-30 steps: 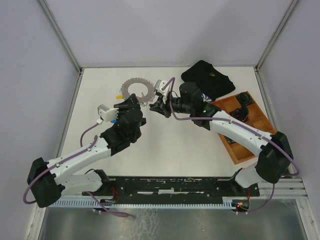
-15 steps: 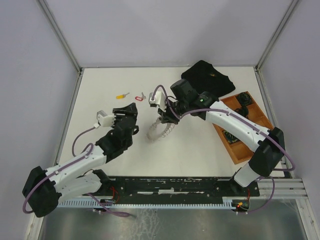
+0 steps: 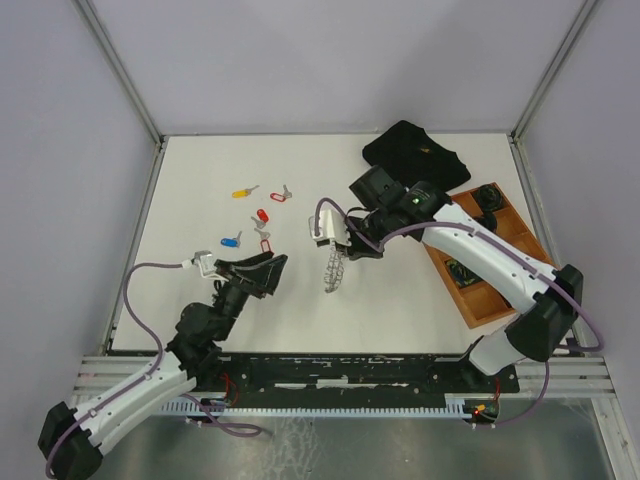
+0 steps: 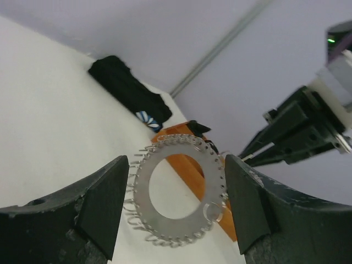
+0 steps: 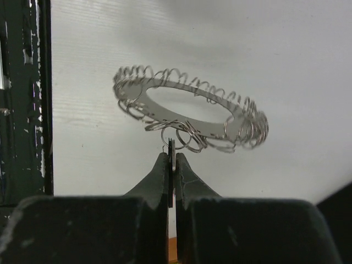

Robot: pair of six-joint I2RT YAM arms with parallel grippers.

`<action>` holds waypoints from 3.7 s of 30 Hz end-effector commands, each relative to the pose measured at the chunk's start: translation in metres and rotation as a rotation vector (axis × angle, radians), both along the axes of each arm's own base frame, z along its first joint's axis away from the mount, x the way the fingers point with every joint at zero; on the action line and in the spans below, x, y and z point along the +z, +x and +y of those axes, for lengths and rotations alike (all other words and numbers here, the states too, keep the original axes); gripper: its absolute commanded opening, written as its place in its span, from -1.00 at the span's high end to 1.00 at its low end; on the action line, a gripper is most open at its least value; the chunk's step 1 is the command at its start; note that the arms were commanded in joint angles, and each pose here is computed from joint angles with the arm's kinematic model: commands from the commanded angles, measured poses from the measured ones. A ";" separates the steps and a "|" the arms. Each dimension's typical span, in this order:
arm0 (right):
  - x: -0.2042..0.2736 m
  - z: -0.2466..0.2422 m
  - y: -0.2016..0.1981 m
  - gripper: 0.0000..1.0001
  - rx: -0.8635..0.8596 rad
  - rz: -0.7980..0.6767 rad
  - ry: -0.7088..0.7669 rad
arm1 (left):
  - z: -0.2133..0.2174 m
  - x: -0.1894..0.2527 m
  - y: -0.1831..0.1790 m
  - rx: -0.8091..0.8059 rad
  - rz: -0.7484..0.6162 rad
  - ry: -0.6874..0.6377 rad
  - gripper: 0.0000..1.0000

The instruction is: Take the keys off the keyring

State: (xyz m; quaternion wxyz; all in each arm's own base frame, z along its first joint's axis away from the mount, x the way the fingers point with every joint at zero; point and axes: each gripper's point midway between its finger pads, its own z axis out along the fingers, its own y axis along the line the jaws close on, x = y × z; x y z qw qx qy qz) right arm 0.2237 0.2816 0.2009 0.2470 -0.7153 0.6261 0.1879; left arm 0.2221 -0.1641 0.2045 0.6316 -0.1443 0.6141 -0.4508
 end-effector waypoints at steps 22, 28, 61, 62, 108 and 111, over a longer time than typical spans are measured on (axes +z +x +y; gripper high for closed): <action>0.018 -0.017 -0.029 1.00 0.185 -0.149 0.053 | -0.115 0.051 -0.048 -0.631 -0.323 0.230 0.07; 0.017 -0.015 -0.033 1.00 0.198 -0.131 0.062 | -0.129 0.042 -0.055 -0.719 -0.299 0.179 0.29; 0.017 0.008 -0.023 1.00 0.025 0.011 0.144 | -0.119 0.039 -0.047 -0.608 -0.045 0.073 0.32; 0.016 0.009 -0.022 1.00 0.015 0.018 0.146 | -0.117 0.038 -0.044 -0.593 -0.032 0.080 0.31; 0.012 0.013 0.001 1.00 -0.194 0.124 0.174 | -0.117 0.002 -0.021 -0.442 0.053 0.516 0.94; 0.012 0.007 0.009 1.00 -0.236 0.140 0.183 | -0.111 0.001 -0.021 -0.432 -0.003 0.580 0.94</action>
